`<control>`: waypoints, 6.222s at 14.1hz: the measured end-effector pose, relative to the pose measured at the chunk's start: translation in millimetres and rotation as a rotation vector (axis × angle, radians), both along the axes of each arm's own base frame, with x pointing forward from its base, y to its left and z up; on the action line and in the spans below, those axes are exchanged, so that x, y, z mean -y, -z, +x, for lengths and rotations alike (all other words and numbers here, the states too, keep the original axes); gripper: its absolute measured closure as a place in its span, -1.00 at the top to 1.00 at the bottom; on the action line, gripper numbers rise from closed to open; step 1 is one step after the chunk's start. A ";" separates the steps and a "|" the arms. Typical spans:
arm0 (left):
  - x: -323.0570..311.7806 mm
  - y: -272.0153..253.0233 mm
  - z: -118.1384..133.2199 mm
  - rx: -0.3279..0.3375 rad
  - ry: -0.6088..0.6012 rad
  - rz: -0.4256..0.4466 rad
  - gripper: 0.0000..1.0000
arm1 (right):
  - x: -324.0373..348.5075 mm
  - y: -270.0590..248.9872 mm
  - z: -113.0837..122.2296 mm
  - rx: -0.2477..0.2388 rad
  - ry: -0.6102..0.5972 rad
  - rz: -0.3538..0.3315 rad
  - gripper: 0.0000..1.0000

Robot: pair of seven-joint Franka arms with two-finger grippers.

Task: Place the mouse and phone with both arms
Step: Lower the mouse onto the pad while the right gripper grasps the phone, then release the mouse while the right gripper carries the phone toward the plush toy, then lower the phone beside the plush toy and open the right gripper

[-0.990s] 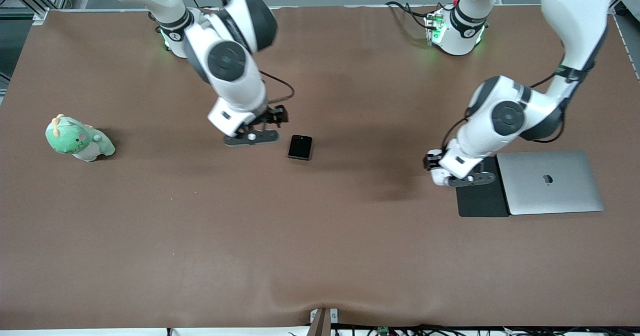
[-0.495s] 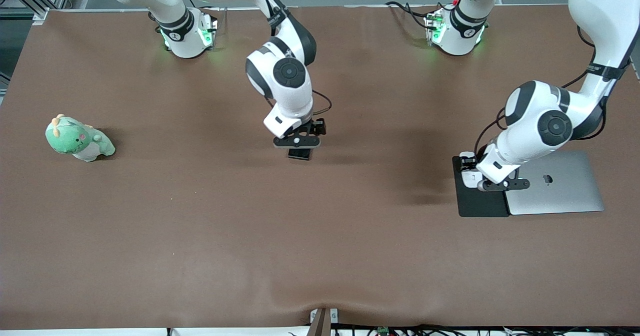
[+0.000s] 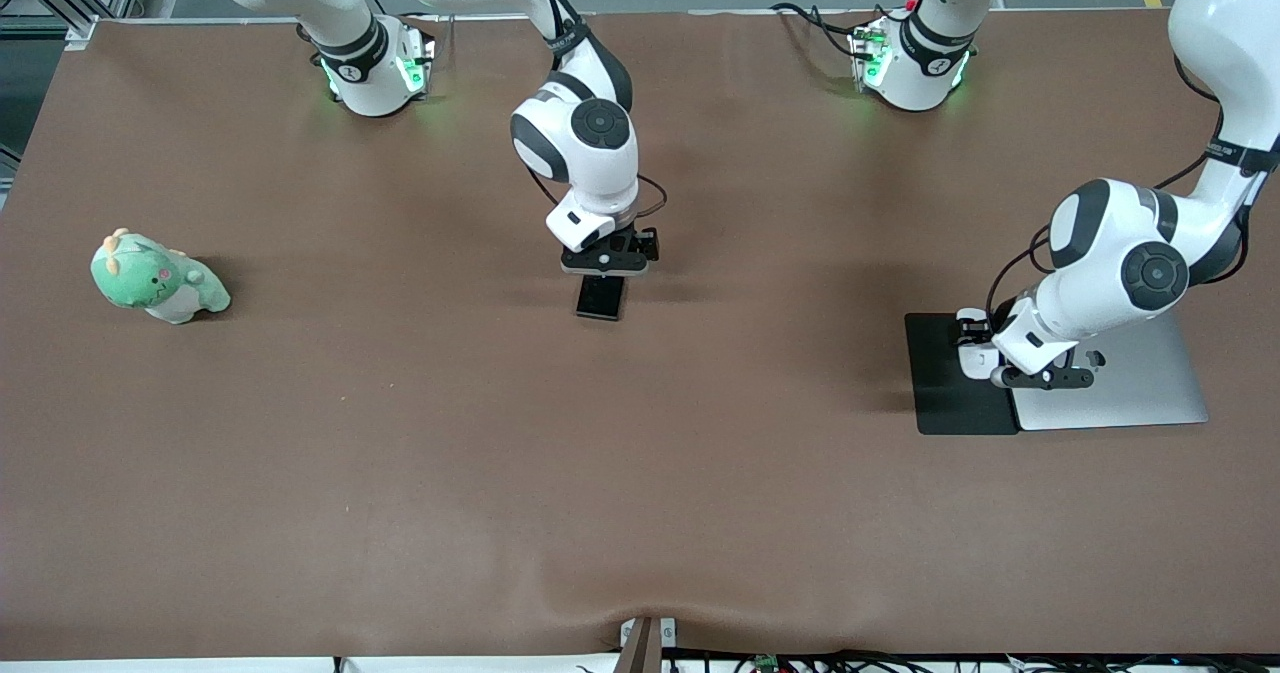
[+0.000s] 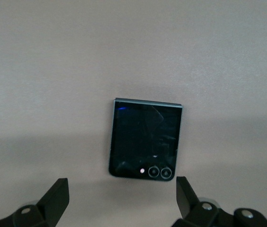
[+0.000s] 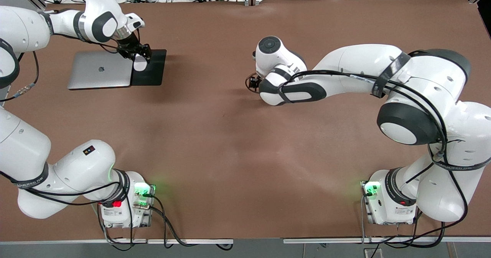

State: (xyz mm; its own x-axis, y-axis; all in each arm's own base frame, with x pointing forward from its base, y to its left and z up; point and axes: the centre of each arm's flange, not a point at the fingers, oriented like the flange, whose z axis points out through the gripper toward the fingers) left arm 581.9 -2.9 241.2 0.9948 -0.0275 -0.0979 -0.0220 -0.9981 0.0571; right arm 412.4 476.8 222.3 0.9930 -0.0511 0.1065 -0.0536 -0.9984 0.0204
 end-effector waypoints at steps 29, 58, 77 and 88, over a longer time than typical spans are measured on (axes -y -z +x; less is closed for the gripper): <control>11.7 0.9 21.6 0.114 0.092 0.034 1.00 | 27.5 20.4 16.4 0.062 0.042 -0.036 0.65; 85.4 -337.0 35.6 0.100 0.076 0.037 1.00 | 579.3 -63.8 74.9 -0.170 0.019 0.057 0.62; 64.4 -385.0 -40.5 0.175 0.105 0.041 1.00 | 586.7 29.3 39.3 -0.161 -0.087 0.001 1.00; 65.9 -390.5 -25.1 0.155 0.107 0.037 1.00 | 568.1 -219.6 132.6 -0.193 0.006 0.153 1.00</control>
